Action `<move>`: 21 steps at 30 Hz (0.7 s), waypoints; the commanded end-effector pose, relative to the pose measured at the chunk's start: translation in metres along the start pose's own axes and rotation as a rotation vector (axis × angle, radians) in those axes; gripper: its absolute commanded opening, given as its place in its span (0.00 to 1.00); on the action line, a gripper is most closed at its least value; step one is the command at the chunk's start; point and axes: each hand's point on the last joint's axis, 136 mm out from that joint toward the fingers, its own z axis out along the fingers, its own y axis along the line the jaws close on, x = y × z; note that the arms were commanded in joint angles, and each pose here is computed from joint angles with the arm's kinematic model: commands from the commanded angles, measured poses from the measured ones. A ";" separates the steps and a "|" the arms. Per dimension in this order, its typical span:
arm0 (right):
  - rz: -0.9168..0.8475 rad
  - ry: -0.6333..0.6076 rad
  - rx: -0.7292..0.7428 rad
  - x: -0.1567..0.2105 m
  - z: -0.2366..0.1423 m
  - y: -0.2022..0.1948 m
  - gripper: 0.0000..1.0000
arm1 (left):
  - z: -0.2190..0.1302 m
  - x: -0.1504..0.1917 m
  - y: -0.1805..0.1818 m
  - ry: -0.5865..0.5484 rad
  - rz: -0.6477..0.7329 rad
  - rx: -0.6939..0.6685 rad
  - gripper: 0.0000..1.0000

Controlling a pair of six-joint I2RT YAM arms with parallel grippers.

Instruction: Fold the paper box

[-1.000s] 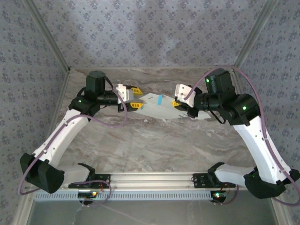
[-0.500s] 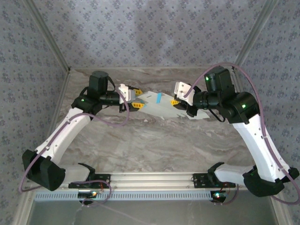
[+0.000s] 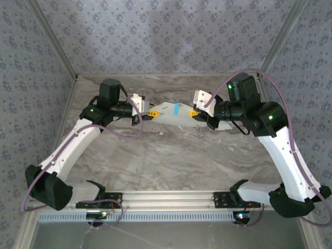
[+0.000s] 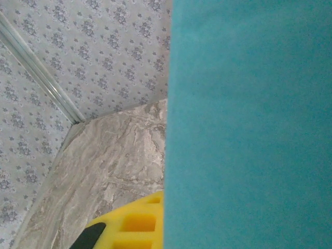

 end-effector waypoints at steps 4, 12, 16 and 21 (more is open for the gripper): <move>-0.021 -0.022 0.009 -0.008 0.000 -0.003 0.00 | -0.002 -0.014 -0.001 -0.025 0.029 0.018 0.05; -0.053 0.123 0.131 0.025 0.003 -0.019 0.00 | -0.026 -0.031 0.014 -0.038 0.070 -0.101 0.36; -0.076 0.211 0.150 0.047 0.008 -0.018 0.00 | -0.040 -0.040 0.017 -0.051 0.093 -0.144 0.36; -0.066 0.186 0.120 0.045 0.005 -0.009 0.00 | -0.051 -0.040 0.030 -0.033 0.119 -0.238 0.34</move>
